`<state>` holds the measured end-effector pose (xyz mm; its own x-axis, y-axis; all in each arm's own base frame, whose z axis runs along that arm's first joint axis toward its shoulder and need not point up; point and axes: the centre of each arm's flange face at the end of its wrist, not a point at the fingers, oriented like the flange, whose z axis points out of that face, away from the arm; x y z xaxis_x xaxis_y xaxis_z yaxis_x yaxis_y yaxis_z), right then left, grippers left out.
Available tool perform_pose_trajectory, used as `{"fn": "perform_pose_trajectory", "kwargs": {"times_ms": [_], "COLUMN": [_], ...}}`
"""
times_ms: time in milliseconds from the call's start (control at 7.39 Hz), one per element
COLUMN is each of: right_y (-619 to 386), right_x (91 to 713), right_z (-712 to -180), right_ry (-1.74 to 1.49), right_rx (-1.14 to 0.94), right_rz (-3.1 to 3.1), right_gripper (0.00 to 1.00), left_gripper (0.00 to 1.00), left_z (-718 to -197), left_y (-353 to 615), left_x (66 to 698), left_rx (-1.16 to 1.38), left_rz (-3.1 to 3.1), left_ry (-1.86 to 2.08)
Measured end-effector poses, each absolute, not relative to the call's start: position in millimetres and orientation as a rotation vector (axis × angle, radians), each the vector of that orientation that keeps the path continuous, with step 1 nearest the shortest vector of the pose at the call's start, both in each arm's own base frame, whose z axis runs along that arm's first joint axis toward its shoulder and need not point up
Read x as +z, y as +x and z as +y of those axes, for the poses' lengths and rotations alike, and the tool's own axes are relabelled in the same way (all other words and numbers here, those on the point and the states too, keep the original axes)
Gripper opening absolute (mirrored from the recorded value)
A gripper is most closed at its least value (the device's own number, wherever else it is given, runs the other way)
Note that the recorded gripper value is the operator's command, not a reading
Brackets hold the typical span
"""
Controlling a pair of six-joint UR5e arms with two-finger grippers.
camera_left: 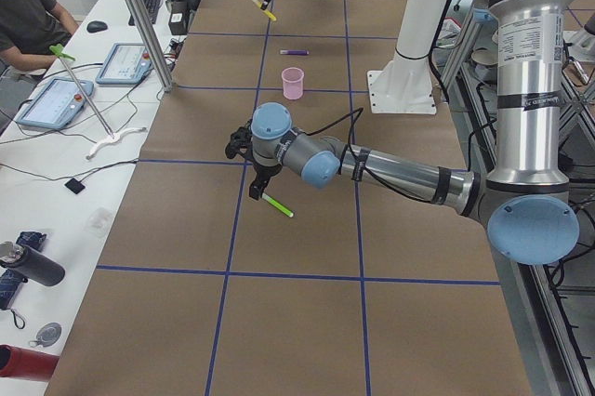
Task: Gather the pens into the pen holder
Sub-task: 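Lower the yellow marker into the lilac cup and open the right gripper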
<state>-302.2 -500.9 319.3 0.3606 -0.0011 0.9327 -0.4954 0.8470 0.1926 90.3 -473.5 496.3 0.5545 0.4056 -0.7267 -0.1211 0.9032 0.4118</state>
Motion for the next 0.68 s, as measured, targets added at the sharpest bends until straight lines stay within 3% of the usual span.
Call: {"fn": "perform_pose_trajectory", "kwargs": {"times_ms": [270,676], "right_y": [-358.1,-460.8], "right_x": [242.7,199.7], "right_z": [-475.3,-397.8], "right_ry": [0.559,0.738], "right_rx": [0.391,0.443], "right_rz": [-1.167,-1.128], "right_gripper": [0.00,0.00], "left_gripper": [0.99,0.99], "left_z": [-479.9,-484.1], "left_y": [117.1,131.9], "left_x": [484.3,482.3], "left_rx": [0.356,0.372], "left_rz": [0.932,0.901], "left_ry": [0.340,0.350]}}
